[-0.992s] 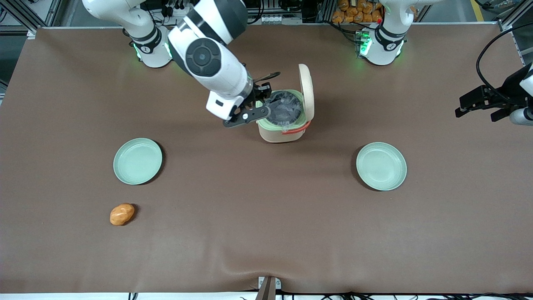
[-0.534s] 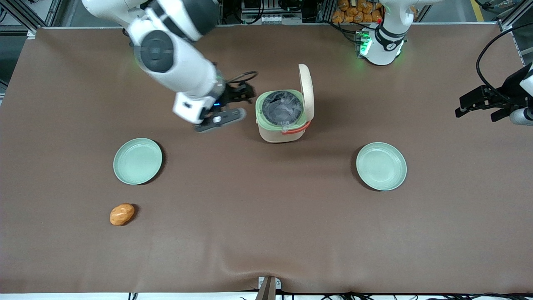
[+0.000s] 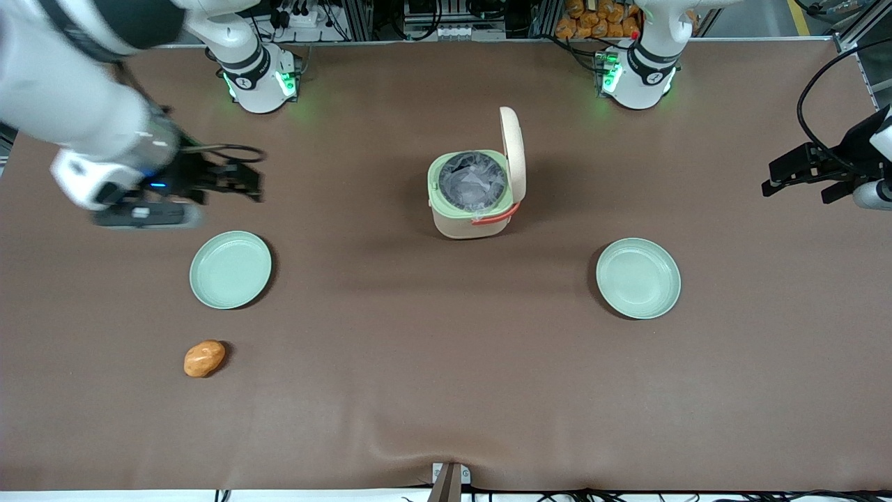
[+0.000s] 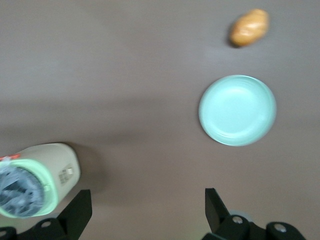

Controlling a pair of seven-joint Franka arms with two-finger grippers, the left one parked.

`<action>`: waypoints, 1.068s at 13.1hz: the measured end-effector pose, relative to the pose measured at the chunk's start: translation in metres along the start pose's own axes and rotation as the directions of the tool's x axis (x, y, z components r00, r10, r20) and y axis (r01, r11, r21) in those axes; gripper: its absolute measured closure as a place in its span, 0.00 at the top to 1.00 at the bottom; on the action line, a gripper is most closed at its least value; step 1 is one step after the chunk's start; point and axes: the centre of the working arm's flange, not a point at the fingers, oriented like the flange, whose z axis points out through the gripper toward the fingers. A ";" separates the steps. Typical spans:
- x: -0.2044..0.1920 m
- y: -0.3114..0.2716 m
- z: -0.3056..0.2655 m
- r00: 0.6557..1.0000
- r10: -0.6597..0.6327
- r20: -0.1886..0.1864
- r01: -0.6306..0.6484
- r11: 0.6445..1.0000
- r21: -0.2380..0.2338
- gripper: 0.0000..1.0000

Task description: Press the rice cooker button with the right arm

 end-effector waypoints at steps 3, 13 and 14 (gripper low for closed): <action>-0.002 0.068 -0.022 1.000 0.021 0.011 -0.021 0.999 -0.026 1.00; -0.014 0.150 -0.042 0.999 -0.028 0.032 0.031 0.995 -0.098 1.00; -0.014 0.151 -0.042 0.999 -0.028 0.033 0.032 0.995 -0.099 1.00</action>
